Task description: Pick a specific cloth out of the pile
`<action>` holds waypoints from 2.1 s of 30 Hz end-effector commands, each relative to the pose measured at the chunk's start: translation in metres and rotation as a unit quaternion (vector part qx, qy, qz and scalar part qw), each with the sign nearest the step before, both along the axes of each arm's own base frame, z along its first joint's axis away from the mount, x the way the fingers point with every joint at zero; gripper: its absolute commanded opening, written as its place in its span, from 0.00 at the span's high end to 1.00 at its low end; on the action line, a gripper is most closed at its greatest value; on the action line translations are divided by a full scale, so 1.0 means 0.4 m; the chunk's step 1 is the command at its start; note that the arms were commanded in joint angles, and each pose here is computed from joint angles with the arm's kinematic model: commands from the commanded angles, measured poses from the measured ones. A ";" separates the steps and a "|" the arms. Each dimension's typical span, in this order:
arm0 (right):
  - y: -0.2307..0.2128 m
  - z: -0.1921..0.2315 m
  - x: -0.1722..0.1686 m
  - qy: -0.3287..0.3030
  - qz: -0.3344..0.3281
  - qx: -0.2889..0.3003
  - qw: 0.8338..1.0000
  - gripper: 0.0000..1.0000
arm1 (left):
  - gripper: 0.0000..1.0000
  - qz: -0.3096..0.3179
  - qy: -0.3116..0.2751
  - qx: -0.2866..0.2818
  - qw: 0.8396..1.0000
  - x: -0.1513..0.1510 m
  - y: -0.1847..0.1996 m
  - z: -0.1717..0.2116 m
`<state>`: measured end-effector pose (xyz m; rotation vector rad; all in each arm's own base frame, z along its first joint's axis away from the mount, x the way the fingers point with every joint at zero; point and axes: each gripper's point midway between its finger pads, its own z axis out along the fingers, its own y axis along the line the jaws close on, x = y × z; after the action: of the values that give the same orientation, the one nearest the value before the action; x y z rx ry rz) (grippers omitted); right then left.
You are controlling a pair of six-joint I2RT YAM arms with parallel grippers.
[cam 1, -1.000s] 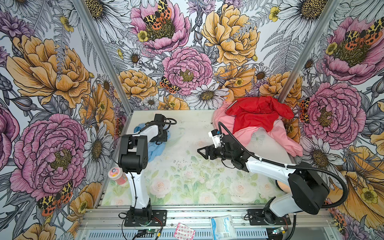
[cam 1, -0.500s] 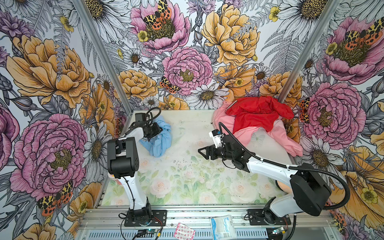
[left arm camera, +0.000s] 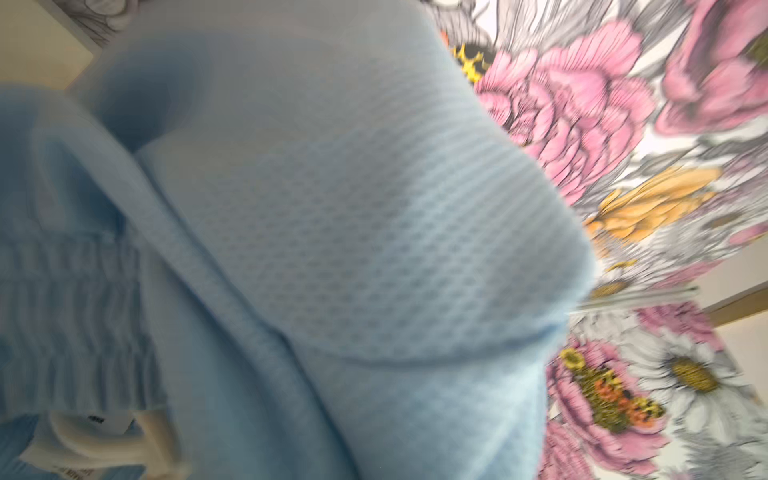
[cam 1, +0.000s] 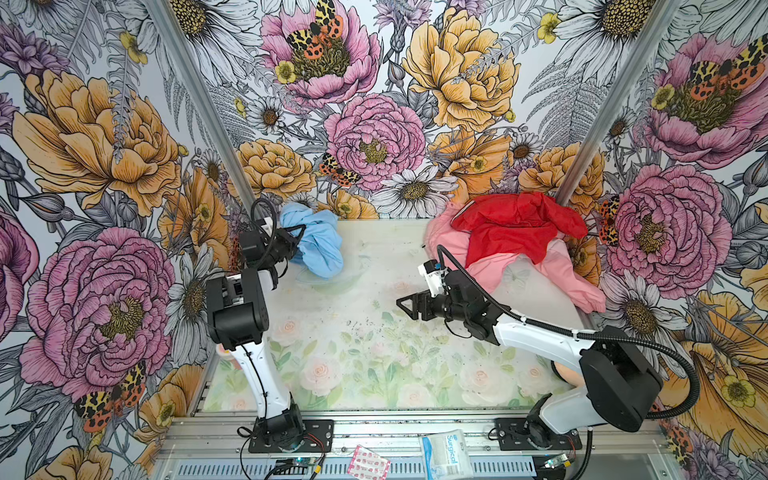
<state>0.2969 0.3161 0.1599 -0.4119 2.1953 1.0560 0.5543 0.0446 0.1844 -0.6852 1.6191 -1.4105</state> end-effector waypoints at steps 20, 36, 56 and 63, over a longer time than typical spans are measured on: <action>0.005 -0.020 -0.002 0.006 0.000 -0.004 1.000 0.21 | 1.00 0.096 0.400 0.342 0.845 -0.137 0.159 -0.383; -0.036 -0.015 0.002 -0.003 -0.016 -0.026 1.000 0.22 | 0.97 -0.020 0.357 0.429 0.830 0.045 -0.013 -0.380; -0.074 -0.017 0.015 -0.010 -0.036 -0.033 0.999 0.21 | 0.01 0.044 0.251 0.448 0.857 0.031 0.023 -0.069; -0.122 0.027 0.036 -0.016 -0.045 -0.006 0.999 0.21 | 0.01 0.073 0.246 0.447 0.857 -0.031 0.047 0.004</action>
<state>0.3049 0.2781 0.1486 -0.3433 2.2376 0.9606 0.5521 0.0529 0.1599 -0.5731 2.3503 -0.2862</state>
